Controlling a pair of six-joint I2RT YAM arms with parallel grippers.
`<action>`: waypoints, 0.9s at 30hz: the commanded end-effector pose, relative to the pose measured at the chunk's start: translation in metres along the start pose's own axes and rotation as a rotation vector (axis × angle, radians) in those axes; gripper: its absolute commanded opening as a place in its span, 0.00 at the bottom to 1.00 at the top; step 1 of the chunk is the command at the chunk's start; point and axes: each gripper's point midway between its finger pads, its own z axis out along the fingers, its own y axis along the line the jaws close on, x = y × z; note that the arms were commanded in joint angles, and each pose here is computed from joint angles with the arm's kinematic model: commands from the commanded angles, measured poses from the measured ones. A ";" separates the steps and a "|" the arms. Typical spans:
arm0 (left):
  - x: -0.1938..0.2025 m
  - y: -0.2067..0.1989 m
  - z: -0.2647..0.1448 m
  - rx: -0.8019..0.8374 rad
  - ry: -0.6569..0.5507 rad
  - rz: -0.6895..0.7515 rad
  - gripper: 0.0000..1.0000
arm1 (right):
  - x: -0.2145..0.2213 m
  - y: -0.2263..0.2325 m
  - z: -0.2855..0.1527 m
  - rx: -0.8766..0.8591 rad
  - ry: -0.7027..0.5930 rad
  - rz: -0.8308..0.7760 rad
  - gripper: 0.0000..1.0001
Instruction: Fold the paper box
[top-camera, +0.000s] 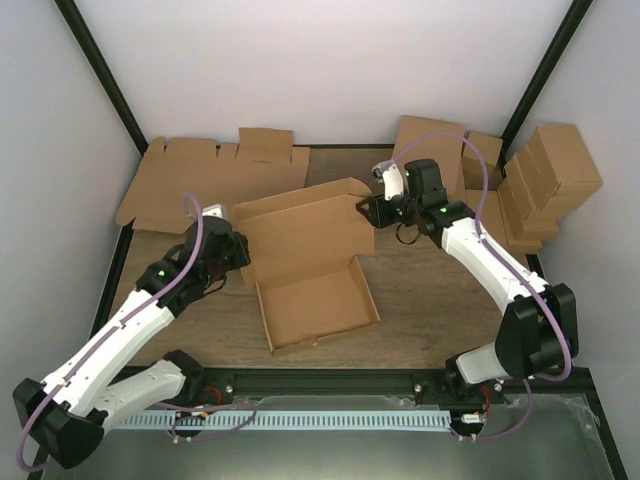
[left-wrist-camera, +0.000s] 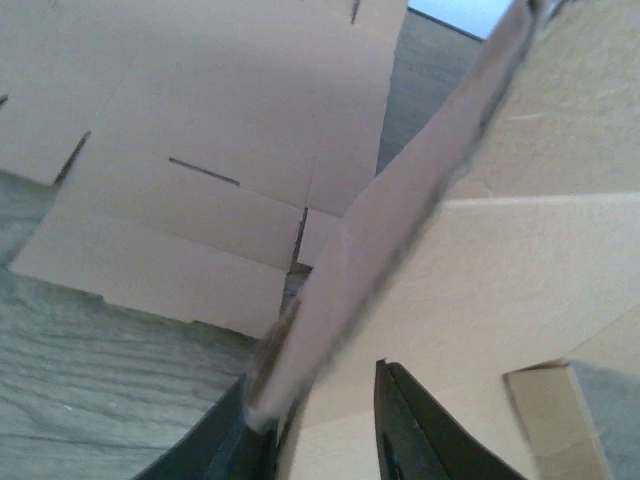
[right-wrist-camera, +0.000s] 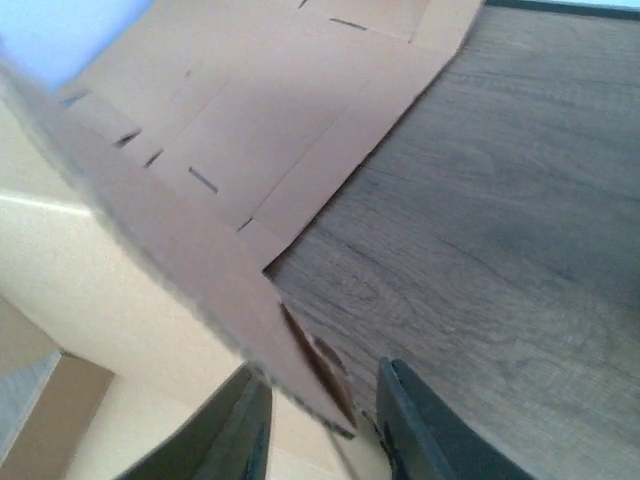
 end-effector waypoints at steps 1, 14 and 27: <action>-0.016 -0.011 -0.003 0.031 -0.040 0.003 0.21 | -0.019 0.015 -0.015 -0.050 -0.033 -0.019 0.19; -0.037 -0.070 0.010 0.255 -0.067 -0.022 0.04 | -0.031 0.016 -0.061 0.161 -0.279 0.103 0.01; -0.084 -0.106 0.063 0.247 -0.226 0.064 0.04 | -0.038 -0.031 -0.069 0.369 -0.579 0.162 0.01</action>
